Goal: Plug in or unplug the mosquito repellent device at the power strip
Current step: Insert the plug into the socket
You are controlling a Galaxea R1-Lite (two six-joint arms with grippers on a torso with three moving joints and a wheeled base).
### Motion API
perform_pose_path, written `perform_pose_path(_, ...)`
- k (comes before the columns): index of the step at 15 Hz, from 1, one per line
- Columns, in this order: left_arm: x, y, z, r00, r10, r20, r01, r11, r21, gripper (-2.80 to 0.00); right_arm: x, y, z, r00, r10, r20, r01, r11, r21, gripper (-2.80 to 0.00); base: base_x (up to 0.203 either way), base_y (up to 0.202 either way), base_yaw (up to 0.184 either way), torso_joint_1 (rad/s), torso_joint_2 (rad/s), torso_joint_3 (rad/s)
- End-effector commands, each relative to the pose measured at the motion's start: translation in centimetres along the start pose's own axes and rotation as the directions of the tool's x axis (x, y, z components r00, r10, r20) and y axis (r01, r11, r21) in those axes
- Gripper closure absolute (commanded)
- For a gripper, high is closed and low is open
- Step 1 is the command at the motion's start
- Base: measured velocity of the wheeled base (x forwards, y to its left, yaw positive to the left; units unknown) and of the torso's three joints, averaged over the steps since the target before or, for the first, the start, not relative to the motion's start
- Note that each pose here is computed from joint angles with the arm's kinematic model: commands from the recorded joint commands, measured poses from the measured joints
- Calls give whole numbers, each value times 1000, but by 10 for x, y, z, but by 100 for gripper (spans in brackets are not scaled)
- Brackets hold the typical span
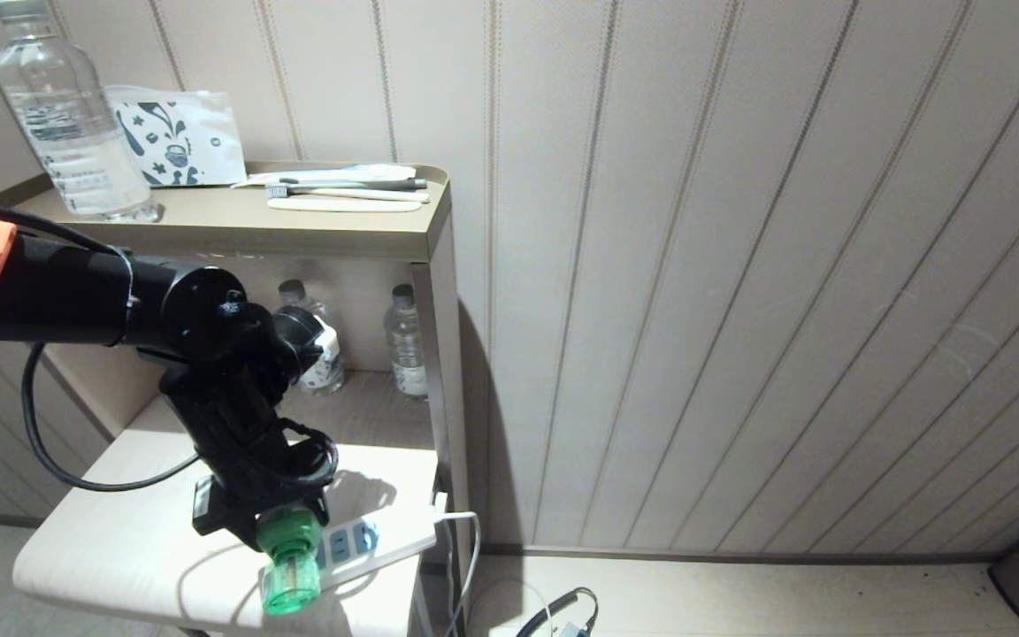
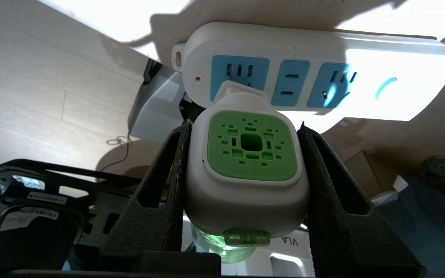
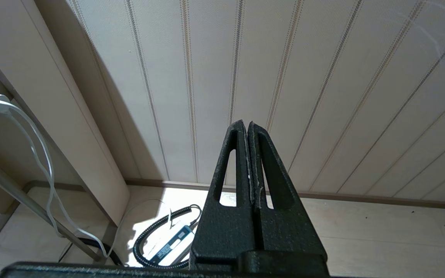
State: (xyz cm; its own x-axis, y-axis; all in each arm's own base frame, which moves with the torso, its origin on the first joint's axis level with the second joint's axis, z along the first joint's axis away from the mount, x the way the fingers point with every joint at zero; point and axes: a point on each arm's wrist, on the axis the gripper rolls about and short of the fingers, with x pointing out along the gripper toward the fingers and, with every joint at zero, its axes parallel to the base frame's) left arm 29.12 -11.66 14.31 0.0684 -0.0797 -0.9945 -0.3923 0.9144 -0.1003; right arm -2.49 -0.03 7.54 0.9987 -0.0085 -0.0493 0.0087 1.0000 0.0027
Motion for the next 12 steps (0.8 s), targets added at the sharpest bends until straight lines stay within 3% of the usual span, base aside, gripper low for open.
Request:
perform_pose_path(1,2,1,1,1000,9,-9,-10,1000,-10,0,0,0,0,1000,1,-1,-1,1000,0,0,0,0,0,0,0,0)
perform_pose_path(12,7,0,9,1000,-1,3,1,1000,-23,0,0,0,0,1000,1,-1,-1,1000,0,0,0,0,0,0,0,0)
